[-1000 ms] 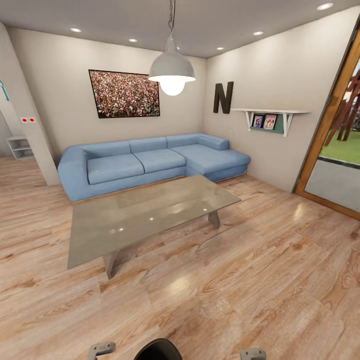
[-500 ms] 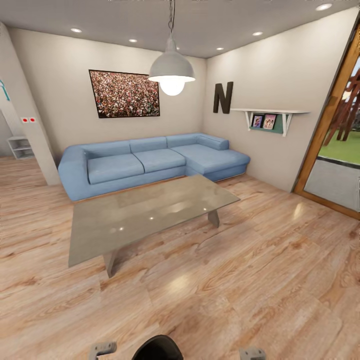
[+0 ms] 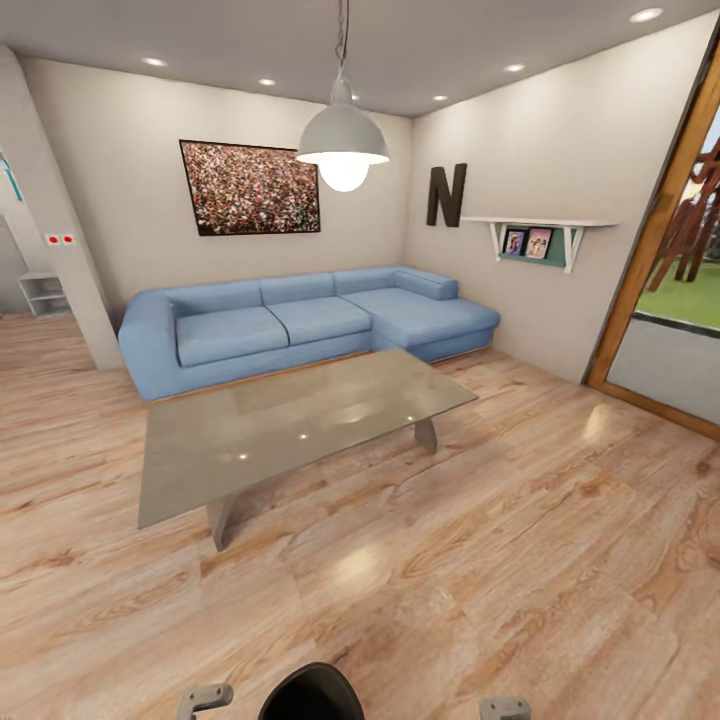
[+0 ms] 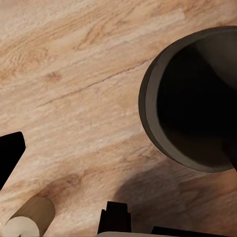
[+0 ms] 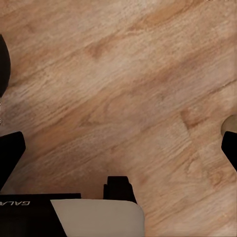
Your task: Place each of the two pumpkins and all three candles from the living room inside a cabinet in the living room (use any cabinet), then make sure every cabinet is closed, and position the cauldron so it is next to a table in the living room.
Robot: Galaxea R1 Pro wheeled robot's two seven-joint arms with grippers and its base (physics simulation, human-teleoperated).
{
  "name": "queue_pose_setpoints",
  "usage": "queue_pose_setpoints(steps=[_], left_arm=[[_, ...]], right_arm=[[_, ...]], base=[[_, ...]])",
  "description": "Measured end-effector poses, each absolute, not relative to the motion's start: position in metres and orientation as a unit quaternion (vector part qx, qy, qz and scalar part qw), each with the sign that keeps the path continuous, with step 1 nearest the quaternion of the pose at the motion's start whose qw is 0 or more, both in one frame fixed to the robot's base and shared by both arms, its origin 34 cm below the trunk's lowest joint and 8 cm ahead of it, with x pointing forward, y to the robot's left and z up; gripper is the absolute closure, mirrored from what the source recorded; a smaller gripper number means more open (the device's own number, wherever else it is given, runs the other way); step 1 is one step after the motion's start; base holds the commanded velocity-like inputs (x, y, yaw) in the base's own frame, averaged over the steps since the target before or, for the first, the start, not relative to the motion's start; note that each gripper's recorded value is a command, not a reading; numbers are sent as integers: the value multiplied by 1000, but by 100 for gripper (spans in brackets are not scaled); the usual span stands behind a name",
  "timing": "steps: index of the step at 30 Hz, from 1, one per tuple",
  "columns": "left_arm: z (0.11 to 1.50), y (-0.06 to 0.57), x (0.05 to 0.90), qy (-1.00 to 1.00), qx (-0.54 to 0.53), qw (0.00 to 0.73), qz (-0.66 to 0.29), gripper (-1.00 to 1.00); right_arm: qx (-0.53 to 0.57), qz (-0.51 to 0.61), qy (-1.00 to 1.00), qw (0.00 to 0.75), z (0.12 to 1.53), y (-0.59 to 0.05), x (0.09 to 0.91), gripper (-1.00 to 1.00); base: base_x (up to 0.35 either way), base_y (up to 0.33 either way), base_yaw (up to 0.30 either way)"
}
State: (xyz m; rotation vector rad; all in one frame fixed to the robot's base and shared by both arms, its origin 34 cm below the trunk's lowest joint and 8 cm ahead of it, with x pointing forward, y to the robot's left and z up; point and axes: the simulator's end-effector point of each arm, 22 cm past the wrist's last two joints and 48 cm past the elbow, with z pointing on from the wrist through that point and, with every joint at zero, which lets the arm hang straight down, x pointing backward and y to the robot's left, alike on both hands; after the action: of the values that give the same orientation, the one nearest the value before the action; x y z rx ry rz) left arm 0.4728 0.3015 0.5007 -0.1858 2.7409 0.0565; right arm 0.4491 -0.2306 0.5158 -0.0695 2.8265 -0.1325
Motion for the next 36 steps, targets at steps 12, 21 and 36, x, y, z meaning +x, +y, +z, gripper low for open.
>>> queue_pose_setpoints(steps=[12,21,36], left_arm=[[501,301,473,978,-66,197,20,-100],[499,300,472,975,-64,211,21,-100],[498,299,472,975,-64,211,21,-100]], right_arm=[[-22,-45,983,175,518,-230,457,-100],[-22,-45,982,179,519,-230,459,-100],[-22,-45,983,179,518,-229,459,-100]], base=[[68,24,266],[92,0,277],[2,0,173]])
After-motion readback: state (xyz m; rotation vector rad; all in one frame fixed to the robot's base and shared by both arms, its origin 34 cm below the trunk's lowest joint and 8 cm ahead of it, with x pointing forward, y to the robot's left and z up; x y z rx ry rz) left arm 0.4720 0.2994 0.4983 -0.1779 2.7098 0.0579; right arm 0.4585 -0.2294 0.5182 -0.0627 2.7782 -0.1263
